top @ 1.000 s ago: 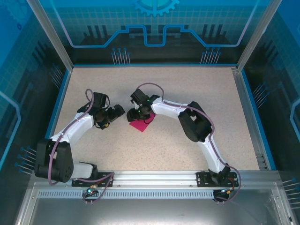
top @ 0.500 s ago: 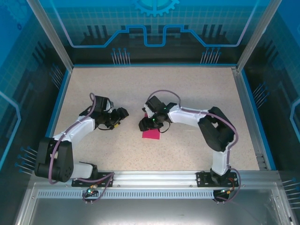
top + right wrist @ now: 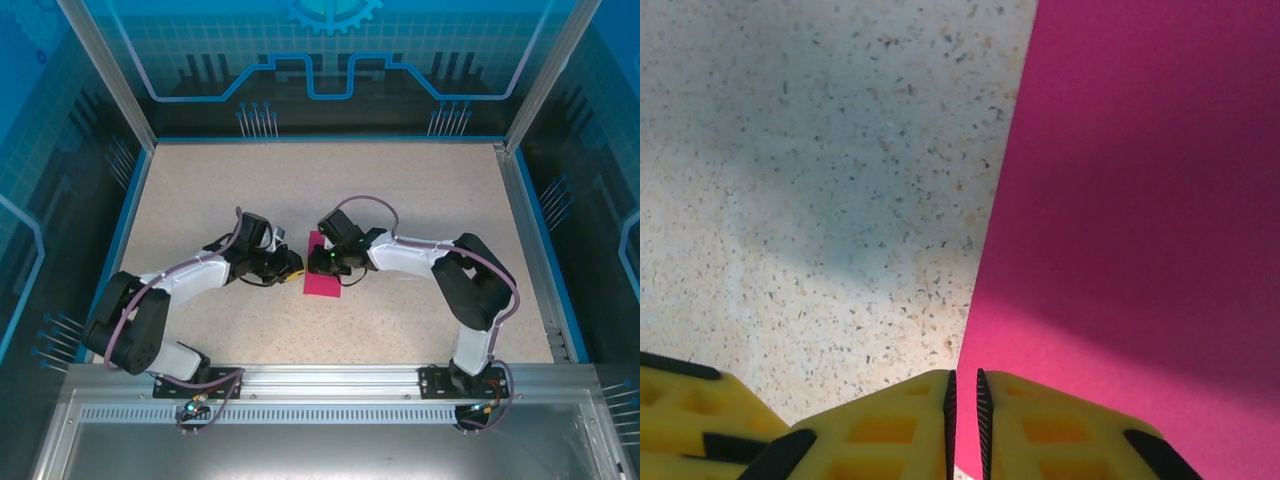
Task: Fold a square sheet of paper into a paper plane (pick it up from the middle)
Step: Third fold the triangle at the center of the table.
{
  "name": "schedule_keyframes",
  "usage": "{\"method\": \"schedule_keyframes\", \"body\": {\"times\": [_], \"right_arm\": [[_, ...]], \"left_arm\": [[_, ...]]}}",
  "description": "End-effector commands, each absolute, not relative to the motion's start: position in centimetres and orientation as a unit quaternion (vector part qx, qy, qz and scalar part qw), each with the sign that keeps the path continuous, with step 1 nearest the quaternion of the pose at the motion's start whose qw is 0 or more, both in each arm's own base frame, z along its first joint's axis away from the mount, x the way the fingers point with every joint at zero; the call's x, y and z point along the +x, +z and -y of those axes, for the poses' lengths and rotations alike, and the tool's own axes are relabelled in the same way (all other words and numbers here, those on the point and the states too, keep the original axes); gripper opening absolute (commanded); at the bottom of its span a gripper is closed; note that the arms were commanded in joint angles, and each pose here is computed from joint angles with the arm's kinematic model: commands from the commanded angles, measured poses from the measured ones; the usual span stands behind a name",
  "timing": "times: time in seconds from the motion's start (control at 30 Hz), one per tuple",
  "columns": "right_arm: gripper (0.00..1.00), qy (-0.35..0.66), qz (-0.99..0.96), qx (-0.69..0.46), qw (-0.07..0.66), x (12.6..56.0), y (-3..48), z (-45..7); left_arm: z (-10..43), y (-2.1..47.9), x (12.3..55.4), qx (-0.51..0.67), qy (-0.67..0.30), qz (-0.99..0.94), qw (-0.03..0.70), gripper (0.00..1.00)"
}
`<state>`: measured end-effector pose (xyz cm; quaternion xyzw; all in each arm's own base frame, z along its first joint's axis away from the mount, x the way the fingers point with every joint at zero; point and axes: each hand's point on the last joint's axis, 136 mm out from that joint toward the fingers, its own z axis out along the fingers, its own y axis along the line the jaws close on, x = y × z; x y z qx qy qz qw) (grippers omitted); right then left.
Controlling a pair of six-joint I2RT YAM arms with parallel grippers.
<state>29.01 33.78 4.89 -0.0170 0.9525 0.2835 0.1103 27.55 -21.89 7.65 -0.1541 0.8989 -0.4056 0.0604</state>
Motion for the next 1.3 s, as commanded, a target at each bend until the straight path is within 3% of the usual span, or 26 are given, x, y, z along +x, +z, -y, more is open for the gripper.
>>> {"method": "schedule_keyframes", "body": {"times": [0.0,0.33,1.0,1.27], "right_arm": [[0.14,0.279,-0.955,0.0,0.103,29.7,3.6,-33.4],[0.11,0.284,-0.955,-0.014,0.081,29.2,2.1,-33.7],[0.11,0.304,-0.951,-0.046,0.046,27.7,0.3,-33.7],[0.11,0.277,-0.959,-0.027,0.057,29.7,-1.2,-31.1]], "left_arm": [[22.2,6.0,26.6,-0.172,-0.408,-0.896,0.032,0.13],[23.3,4.0,25.7,-0.169,-0.401,-0.9,0.005,0.04],[21.7,0.0,24.5,-0.19,-0.328,-0.925,-0.023,0.0],[20.3,-1.2,23.2,-0.203,-0.287,-0.935,-0.043,0.0]]}}
